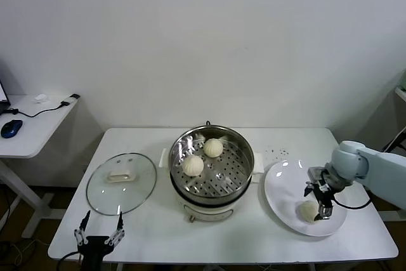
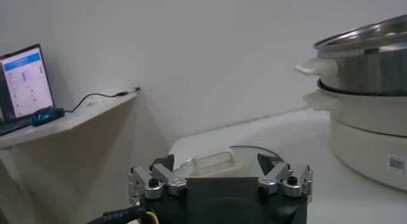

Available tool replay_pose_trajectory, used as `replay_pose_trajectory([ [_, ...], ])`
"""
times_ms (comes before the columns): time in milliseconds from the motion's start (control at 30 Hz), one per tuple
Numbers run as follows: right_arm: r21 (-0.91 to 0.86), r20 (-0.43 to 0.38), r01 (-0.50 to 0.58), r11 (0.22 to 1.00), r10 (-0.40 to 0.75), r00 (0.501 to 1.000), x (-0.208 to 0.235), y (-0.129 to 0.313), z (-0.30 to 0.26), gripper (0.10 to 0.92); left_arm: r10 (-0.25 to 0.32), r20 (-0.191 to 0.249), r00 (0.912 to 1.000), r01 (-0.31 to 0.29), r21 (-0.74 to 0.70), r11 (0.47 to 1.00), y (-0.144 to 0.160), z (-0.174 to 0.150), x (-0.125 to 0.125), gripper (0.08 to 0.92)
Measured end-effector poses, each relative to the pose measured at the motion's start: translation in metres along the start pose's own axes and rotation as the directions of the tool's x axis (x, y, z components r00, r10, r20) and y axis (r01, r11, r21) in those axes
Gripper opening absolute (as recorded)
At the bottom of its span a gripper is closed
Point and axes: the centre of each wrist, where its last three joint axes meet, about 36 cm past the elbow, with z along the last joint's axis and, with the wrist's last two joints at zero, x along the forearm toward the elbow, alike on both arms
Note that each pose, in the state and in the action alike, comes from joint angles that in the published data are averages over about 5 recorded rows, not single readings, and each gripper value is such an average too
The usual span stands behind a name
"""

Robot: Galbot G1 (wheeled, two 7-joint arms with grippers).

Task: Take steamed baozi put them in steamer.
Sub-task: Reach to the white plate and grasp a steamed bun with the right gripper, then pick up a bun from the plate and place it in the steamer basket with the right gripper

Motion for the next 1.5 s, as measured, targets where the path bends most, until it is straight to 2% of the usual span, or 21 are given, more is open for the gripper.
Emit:
replay_pose_trajectory([
  [200,-0.001,-0.009,0.004,1.0,-0.004,1.0,-0.011,-0.001,0.001,0.798,-0.001,-0.002,1.0,0.001,0.0,1.0,0.0,0.001,0.0,0.823],
  [433,-0.004,-0.014,0.008,1.0,-0.008,1.0,-0.015,-0.003,0.004,0.63,0.0,0.0,1.0,0.0,-0.001,1.0,-0.001,0.0,0.001,0.823],
  [533,-0.006,-0.014,0.008,1.0,-0.008,1.0,-0.015,-0.003,0.005,0.591,0.0,0.0,1.0,0.0,-0.001,1.0,-0.001,0.0,0.001,0.823],
  [900,-0.008,0.001,0.002,1.0,-0.002,1.0,-0.004,-0.004,0.01,0.544,0.0,0.0,1.0,0.0,-0.001,1.0,-0.001,0.0,0.002,0.823],
  [1133,0.048,0.038,-0.03,0.998,0.028,0.999,0.036,-0.02,0.002,0.543,-0.001,-0.001,1.0,0.001,-0.002,1.0,0.0,0.001,0.004,0.823],
  [1300,0.173,0.054,-0.069,0.983,0.06,0.997,0.083,-0.044,-0.014,0.545,-0.001,0.0,1.0,0.001,-0.002,1.0,0.0,0.0,0.004,0.823],
  [1400,0.309,0.058,-0.1,0.946,0.086,0.995,0.12,-0.063,-0.036,0.549,0.0,0.0,1.0,0.0,-0.002,1.0,0.0,0.0,0.004,0.823],
  [1500,0.476,0.058,-0.137,0.869,0.125,0.991,0.161,-0.079,-0.071,0.555,0.0,-0.002,1.0,0.0,-0.002,1.0,0.0,-0.001,0.004,0.823],
])
